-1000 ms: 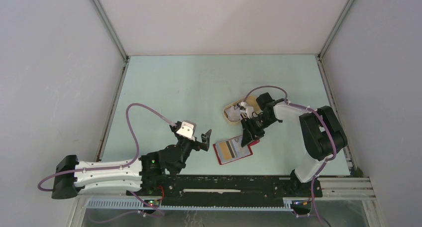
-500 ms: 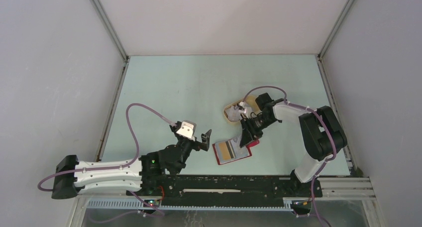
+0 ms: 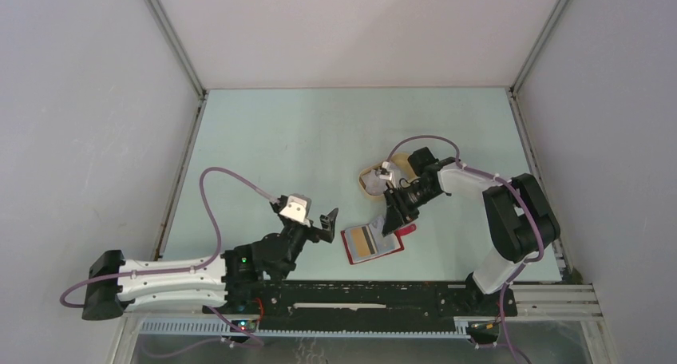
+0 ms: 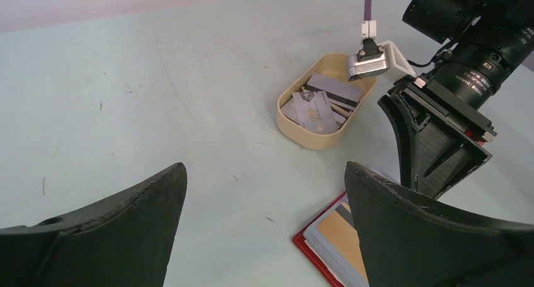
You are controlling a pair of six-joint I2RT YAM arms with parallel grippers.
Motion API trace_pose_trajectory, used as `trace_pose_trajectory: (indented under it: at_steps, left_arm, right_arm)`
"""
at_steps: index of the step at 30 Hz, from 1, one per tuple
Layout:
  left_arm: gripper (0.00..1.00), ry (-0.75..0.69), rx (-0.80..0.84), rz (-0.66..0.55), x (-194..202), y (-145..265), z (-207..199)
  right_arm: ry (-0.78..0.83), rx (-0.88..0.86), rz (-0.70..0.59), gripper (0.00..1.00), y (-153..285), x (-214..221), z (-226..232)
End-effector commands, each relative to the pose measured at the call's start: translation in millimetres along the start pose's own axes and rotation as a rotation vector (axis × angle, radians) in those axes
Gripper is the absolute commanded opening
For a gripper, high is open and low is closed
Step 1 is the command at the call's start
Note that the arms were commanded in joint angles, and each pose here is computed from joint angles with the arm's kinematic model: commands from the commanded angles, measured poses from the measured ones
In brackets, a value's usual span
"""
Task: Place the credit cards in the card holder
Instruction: Turn over the card slot in the storage box.
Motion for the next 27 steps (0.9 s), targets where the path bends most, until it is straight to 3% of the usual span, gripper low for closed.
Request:
trace_pose_trajectory:
  at_steps: [1,4,6,10,22,27]
  left_arm:
    - [1.00,0.062,-0.014,-0.010,3,1,1]
    - [1.00,0.164,-0.001,0.006,6,0,-2]
    - [0.99,0.305,0.043,0.029,12,-2,-8]
    - [0.90,0.496,0.095,0.048,20,-8,-10]
    - [0.68,0.604,0.196,0.153,36,-34,-36]
    - [0.65,0.685,0.201,0.233,44,-48,-52]
  right_arm:
    - [0.060,0.033,-0.041,0.49,9,-11,8]
    - [0.060,0.013,-0.039,0.49,9,-10,10]
    - [0.062,-0.006,-0.034,0.48,7,-10,11]
    - [0.053,-0.040,-0.023,0.46,4,-9,12]
    - [0.042,-0.067,0.000,0.44,1,-8,13]
    - [0.036,-0.079,0.032,0.41,-6,-7,13]
Point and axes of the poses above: each gripper's point midway between its finger pads, its own y axis back along the fingers, its own z axis along the line the jaws close on, x = y × z, the point moved 9 cm from there along y, back along the fingers, and after that the axes turned 3 degrees about -y, right-handed, at the moved point
